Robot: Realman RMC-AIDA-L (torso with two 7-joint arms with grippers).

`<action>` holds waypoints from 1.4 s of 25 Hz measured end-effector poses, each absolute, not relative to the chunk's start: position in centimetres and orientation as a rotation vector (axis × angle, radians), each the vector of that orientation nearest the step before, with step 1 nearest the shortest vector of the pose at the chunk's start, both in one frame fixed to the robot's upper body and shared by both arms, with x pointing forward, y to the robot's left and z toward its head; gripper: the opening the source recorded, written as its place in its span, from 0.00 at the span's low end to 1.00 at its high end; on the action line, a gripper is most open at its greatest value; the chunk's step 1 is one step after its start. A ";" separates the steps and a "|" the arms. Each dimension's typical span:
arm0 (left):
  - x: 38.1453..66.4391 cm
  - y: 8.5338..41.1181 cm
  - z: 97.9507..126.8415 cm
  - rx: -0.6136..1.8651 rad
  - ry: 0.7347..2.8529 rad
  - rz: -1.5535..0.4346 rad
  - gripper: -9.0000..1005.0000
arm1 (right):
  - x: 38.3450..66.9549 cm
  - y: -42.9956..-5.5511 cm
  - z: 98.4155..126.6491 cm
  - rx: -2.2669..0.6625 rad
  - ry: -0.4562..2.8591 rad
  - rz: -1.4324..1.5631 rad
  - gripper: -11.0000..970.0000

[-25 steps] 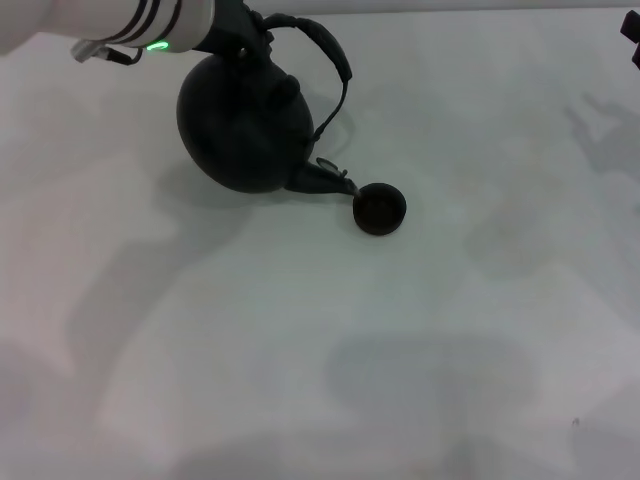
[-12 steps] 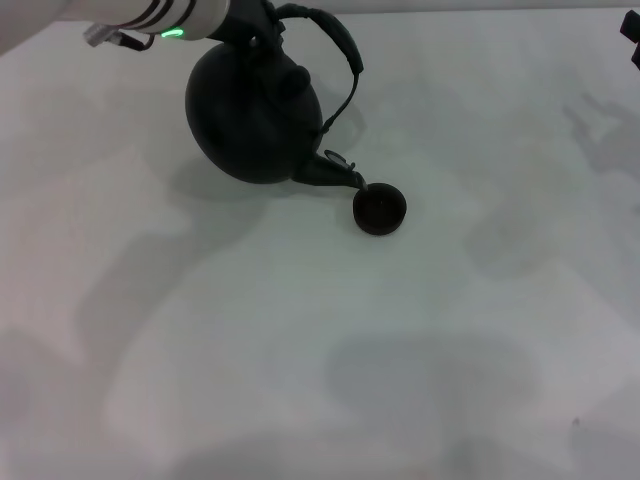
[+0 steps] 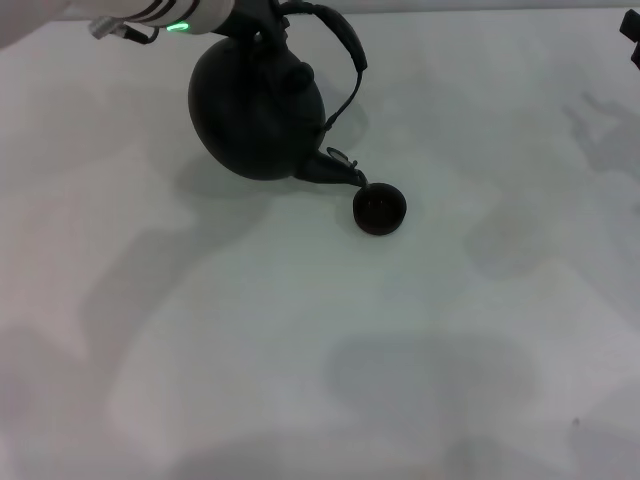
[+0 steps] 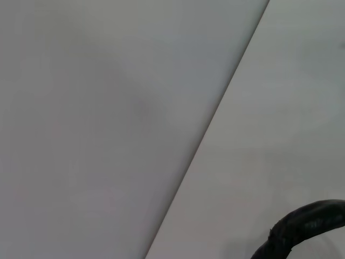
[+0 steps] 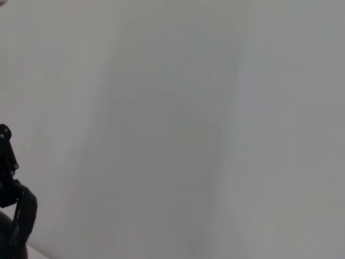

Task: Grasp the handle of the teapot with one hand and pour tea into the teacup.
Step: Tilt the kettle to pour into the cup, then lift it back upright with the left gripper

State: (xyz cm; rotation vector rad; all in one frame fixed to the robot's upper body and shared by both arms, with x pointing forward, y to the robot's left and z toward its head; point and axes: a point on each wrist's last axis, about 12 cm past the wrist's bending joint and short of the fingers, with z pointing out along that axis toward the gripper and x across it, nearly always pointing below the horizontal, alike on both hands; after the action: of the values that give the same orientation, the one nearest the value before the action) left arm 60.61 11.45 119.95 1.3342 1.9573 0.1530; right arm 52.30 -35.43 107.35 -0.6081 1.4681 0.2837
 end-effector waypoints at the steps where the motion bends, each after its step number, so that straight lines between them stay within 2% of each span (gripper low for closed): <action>1: 60.6 11.4 120.0 1.337 1.954 0.154 0.13 | 52.3 -35.4 107.4 -0.608 1.468 0.284 0.34; 35: 61.1 9.2 120.7 1.502 1.901 0.218 0.13 | 52.7 -35.4 107.5 -0.609 1.469 0.276 0.33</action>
State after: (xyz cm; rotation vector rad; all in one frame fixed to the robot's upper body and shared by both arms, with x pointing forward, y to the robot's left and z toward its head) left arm 61.06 9.17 120.66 1.5023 1.9012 0.2178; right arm 52.68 -35.41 107.50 -0.6094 1.4689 0.2761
